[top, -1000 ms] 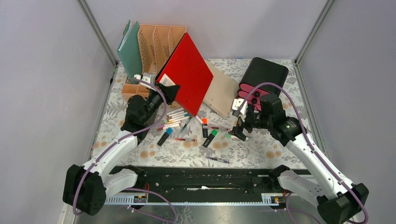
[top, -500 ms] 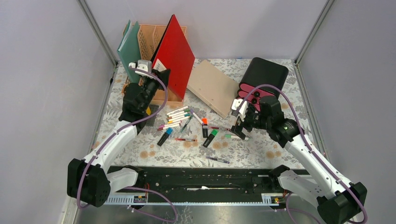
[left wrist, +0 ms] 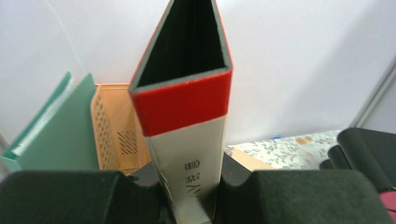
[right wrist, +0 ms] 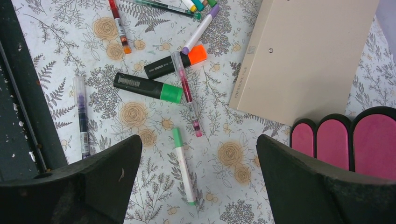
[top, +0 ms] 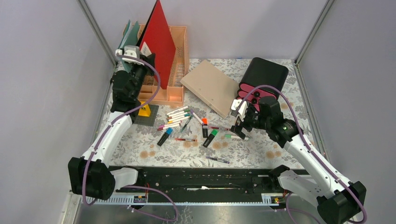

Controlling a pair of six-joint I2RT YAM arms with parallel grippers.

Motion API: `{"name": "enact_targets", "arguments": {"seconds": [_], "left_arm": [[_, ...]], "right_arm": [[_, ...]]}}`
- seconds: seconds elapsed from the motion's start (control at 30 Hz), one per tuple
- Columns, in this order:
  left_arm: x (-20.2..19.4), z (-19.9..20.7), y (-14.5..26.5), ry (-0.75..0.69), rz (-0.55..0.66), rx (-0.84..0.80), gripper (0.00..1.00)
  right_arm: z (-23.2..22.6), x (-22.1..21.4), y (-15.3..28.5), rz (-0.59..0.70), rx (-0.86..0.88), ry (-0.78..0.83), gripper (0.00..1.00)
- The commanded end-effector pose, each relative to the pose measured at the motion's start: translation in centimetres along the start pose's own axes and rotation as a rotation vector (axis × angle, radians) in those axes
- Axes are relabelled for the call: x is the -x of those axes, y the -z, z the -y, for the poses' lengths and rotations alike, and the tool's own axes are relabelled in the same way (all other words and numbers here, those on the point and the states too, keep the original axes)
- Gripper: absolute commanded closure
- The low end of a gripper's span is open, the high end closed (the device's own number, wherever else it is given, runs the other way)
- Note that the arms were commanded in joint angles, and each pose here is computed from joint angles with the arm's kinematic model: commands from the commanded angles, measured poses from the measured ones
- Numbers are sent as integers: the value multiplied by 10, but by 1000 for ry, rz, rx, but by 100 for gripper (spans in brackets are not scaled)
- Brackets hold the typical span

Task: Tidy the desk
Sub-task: Place the folder in the storage box.

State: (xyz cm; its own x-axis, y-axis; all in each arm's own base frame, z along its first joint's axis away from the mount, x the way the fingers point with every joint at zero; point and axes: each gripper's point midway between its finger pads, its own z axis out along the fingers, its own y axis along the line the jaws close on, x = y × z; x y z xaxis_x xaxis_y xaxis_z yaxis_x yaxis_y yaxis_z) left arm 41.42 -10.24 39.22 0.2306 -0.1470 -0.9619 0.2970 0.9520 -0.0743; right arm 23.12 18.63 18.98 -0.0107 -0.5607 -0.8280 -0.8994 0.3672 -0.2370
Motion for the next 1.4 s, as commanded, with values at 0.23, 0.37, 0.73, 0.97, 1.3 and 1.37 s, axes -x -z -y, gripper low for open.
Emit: {"name": "enact_targets", "arguments": {"seconds": [0.23,0.37,0.73,0.97,1.3,1.37], "left_arm": [[88,-53,-15,-94,186,39,100],[83,-74,-18,-107,168,65,100],[66,-115,-30,-99,136,99,100],[88,-115,-17,-100,201,92,100],[132,-107,5,-44,320,56,100],[135,-107,6,-50,327,58,100]], "right_arm": [[7,1,-3,7,-19,23,0],[7,-1,-4,1,-18,23,0],[7,-3,-5,-7,-17,24,0],[7,-5,-6,-12,-12,24,0],[7,-6,-6,-16,-13,23,0],[7,-6,-6,-16,-13,23,0]]}}
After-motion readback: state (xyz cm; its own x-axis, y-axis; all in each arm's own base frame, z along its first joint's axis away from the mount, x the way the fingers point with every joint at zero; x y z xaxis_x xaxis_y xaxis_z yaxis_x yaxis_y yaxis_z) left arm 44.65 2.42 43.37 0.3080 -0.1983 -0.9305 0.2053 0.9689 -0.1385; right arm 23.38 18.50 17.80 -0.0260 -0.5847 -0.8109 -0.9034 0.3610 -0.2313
